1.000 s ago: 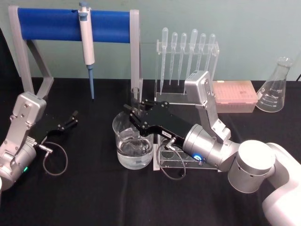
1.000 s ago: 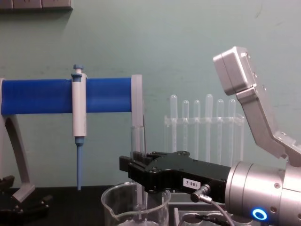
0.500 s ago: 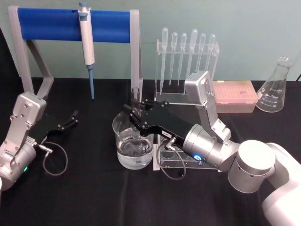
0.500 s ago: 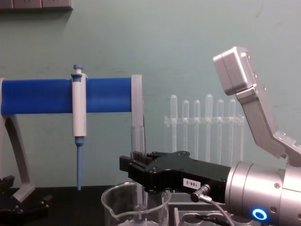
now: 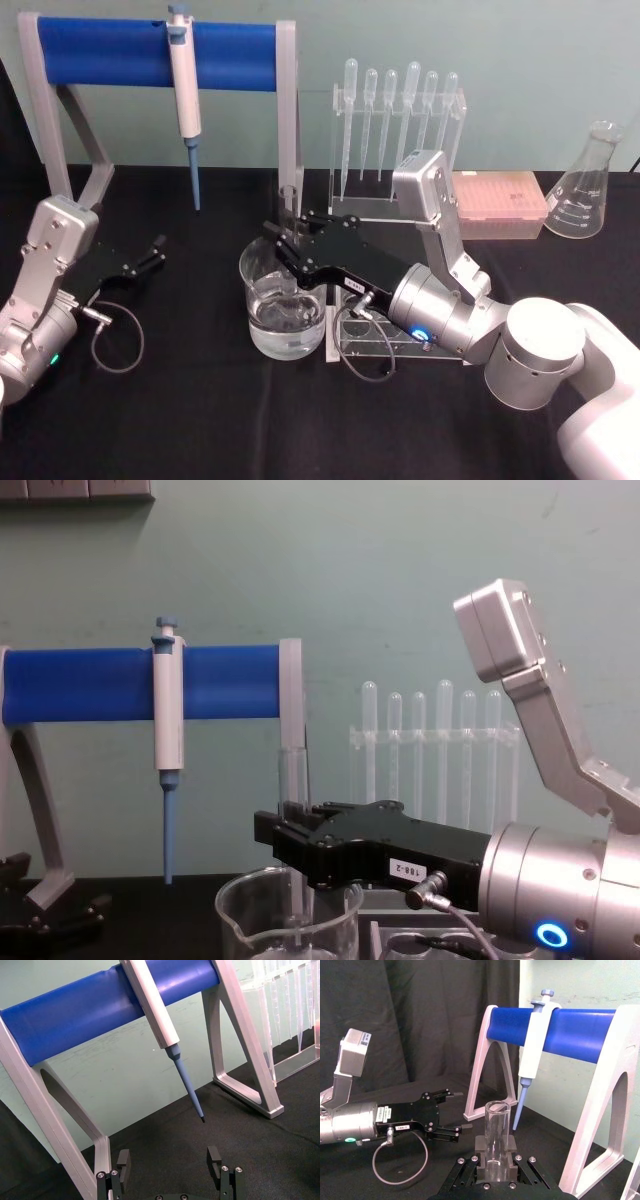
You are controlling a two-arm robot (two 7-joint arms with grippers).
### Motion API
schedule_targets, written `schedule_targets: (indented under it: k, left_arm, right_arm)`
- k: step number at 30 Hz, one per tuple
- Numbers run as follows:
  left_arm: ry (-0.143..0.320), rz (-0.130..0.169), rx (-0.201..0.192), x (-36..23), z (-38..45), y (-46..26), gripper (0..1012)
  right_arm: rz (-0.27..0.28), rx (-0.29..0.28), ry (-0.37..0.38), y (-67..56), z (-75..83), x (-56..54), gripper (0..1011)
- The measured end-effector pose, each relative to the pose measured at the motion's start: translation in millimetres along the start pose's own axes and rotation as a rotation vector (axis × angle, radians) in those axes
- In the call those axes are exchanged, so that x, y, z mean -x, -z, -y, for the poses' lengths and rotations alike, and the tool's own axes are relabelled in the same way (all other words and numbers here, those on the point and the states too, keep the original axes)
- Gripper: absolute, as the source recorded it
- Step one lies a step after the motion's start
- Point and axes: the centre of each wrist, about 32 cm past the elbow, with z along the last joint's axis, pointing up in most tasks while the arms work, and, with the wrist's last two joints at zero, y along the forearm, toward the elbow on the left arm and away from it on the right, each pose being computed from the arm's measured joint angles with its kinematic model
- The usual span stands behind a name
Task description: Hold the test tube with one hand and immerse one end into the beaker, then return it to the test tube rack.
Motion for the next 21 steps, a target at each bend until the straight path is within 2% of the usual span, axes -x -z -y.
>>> schedule_targets:
  k: [21]
  left_arm:
    - [0.000, 0.000, 0.000, 0.0, 0.0, 0.0, 1000]
  right_arm:
    - [0.000, 0.000, 0.000, 0.0, 0.0, 0.0, 227]
